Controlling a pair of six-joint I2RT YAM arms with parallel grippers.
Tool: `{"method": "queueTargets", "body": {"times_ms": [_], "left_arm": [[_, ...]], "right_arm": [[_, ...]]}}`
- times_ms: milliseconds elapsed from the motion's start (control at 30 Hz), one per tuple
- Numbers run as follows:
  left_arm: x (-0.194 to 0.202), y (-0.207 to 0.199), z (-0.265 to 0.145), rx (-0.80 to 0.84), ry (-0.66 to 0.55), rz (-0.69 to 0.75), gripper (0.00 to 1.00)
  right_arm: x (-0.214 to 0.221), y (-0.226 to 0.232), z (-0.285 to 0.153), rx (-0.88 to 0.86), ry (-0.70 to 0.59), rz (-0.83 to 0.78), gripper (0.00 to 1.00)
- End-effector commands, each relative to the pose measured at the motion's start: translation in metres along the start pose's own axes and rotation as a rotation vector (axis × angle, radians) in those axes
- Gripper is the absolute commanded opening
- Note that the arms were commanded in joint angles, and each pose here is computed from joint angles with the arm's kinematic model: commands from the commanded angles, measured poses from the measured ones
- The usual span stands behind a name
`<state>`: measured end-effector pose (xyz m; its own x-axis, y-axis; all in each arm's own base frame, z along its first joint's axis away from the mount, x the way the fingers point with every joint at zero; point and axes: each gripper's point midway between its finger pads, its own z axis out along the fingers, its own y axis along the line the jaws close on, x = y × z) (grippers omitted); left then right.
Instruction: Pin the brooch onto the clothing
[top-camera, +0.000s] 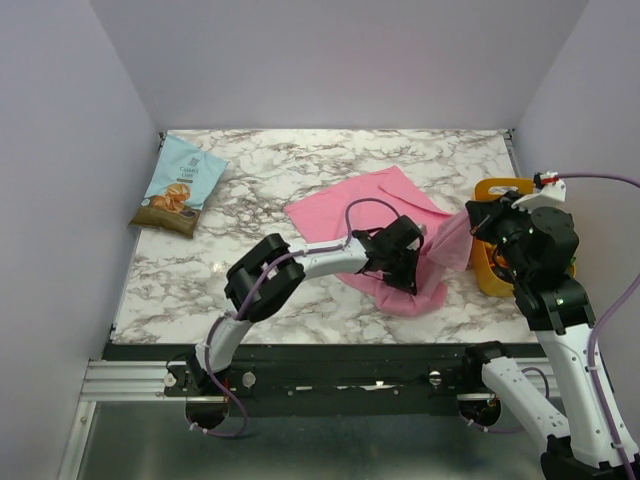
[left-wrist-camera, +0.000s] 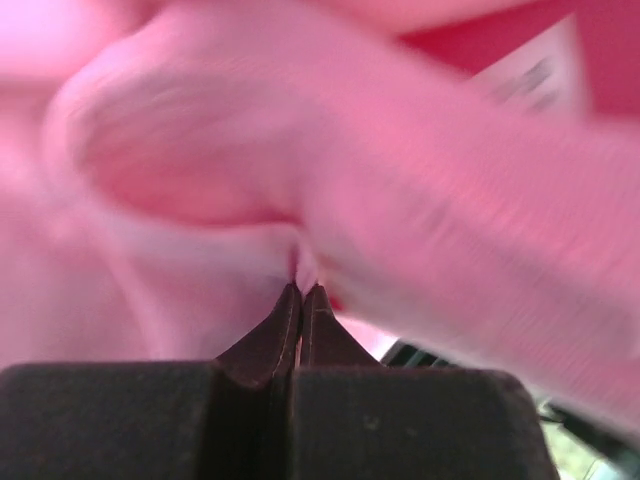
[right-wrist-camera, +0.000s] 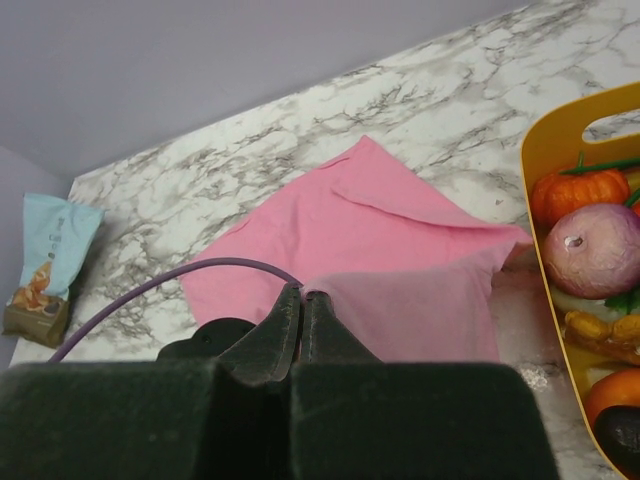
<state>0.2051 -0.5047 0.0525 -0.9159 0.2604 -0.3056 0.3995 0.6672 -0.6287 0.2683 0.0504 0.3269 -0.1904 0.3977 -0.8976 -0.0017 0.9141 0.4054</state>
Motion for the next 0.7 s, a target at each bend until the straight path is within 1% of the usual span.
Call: {"method": "queueTargets", "body": {"times_ms": [0, 67, 100, 133, 167, 200, 233, 300, 333, 367, 400, 433, 500, 567, 600, 667], "left_arm": [[-0.047, 0.017, -0.065, -0.09, -0.173, 0.066, 0.0], [-0.061, 0.04, -0.091, -0.148, -0.215, 0.068, 0.0], [-0.073, 0.038, -0.114, -0.143, -0.257, 0.072, 0.0], [-0.088, 0.057, -0.134, -0.17, -0.293, 0.046, 0.0], [-0.097, 0.061, -0.15, -0.182, -0.323, 0.045, 0.0], [-0.109, 0.058, -0.176, -0.197, -0.378, 0.084, 0.0], [-0.122, 0.065, -0.199, -0.23, -0.412, 0.078, 0.0], [-0.14, 0.063, -0.239, -0.29, -0.492, 0.127, 0.0], [-0.147, 0.057, -0.258, -0.309, -0.519, 0.138, 0.0], [-0.154, 0.06, -0.274, -0.331, -0.548, 0.138, 0.0], [-0.157, 0.052, -0.291, -0.325, -0.576, 0.151, 0.0], [-0.164, 0.054, -0.309, -0.367, -0.615, 0.157, 0.0], [-0.169, 0.055, -0.338, -0.398, -0.672, 0.158, 0.0], [-0.173, 0.061, -0.361, -0.454, -0.718, 0.16, 0.0], [-0.173, 0.06, -0.379, -0.466, -0.756, 0.161, 0.0], [-0.174, 0.065, -0.399, -0.522, -0.8, 0.177, 0.0]], "right_arm": [[-0.011, -0.001, -0.004, 0.005, -0.052, -0.012, 0.01], [-0.011, -0.002, -0.004, 0.011, -0.053, -0.015, 0.01], [-0.011, -0.002, -0.004, 0.013, -0.053, -0.015, 0.01], [-0.01, -0.002, -0.004, 0.012, -0.051, -0.014, 0.01], [-0.01, -0.002, -0.004, 0.013, -0.05, -0.011, 0.01], [-0.01, -0.003, -0.003, 0.014, -0.051, -0.009, 0.01], [-0.01, -0.002, -0.004, 0.013, -0.05, -0.008, 0.01], [-0.012, -0.002, -0.005, 0.015, -0.056, -0.002, 0.01], [-0.013, -0.002, -0.005, 0.016, -0.057, -0.002, 0.01], [-0.014, -0.001, -0.005, 0.014, -0.058, -0.002, 0.01], [-0.015, -0.001, -0.004, 0.015, -0.06, -0.002, 0.01], [-0.019, 0.001, -0.005, 0.01, -0.067, -0.002, 0.01], [-0.024, 0.004, -0.006, 0.004, -0.075, -0.001, 0.01], [-0.03, 0.007, -0.008, -0.004, -0.086, -0.004, 0.01], [-0.034, 0.008, -0.009, -0.008, -0.094, -0.004, 0.01], [-0.042, 0.012, -0.012, -0.021, -0.111, -0.005, 0.01]]}}
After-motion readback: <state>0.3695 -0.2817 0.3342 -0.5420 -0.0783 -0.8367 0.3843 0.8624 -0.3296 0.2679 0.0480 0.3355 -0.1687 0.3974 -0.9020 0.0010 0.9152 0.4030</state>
